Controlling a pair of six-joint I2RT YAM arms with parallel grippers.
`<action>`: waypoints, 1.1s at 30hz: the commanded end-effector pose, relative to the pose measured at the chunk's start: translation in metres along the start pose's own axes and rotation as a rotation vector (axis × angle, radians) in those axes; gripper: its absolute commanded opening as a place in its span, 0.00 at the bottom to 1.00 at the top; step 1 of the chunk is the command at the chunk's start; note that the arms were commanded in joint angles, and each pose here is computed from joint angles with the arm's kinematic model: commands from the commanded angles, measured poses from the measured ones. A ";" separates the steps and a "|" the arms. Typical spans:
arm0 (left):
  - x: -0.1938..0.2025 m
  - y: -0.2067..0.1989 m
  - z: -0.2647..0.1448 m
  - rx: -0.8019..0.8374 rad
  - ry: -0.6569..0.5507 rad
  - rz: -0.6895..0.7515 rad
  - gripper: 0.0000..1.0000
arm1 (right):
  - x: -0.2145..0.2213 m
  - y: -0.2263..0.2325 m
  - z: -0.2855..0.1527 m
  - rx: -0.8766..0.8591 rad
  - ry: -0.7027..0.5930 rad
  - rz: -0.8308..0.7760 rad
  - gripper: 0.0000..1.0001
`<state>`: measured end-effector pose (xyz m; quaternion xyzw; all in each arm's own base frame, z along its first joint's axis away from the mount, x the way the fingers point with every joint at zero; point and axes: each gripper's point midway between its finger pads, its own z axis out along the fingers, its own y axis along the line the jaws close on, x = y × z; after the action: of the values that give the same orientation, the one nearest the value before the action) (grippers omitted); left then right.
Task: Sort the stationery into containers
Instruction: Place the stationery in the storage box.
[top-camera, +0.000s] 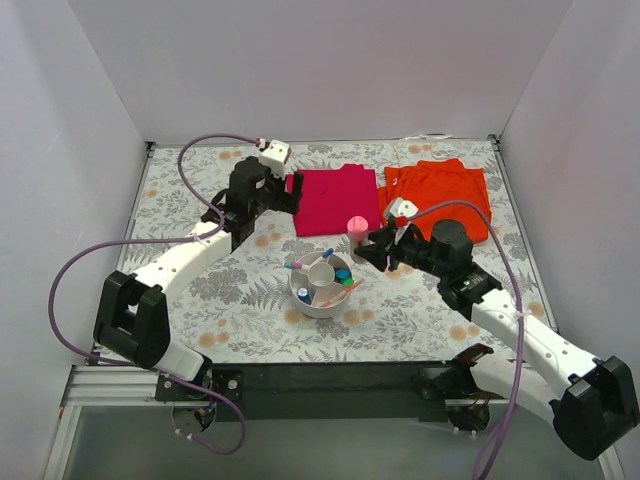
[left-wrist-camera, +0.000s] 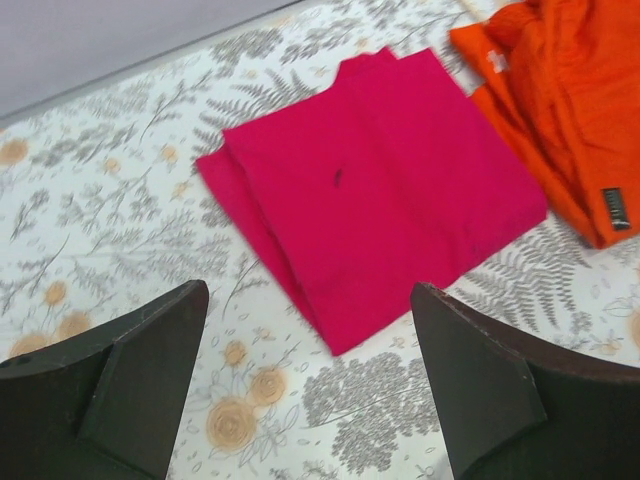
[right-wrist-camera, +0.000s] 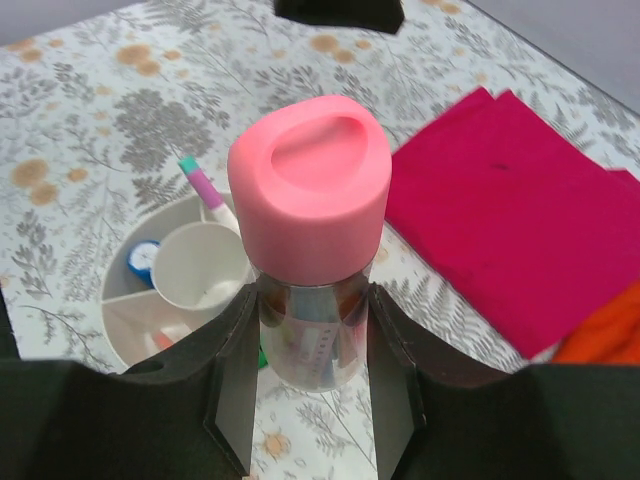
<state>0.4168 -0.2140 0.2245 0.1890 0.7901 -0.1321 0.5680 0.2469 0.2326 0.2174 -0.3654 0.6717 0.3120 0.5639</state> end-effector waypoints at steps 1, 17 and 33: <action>0.011 0.049 -0.016 -0.151 0.017 -0.078 0.83 | -0.078 0.024 0.016 -0.072 -0.249 -0.097 0.01; 0.028 0.107 -0.057 -0.291 0.022 -0.157 0.83 | -0.074 0.079 0.068 -0.241 -0.202 -0.044 0.01; 0.027 0.106 -0.057 -0.278 0.022 -0.162 0.83 | -0.007 0.091 0.068 -0.268 -0.072 -0.006 0.01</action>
<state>0.4090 -0.0925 0.1987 0.0493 0.8313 -0.0601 0.5503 0.2081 0.3362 0.2090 -0.4309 0.6187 0.4016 0.5199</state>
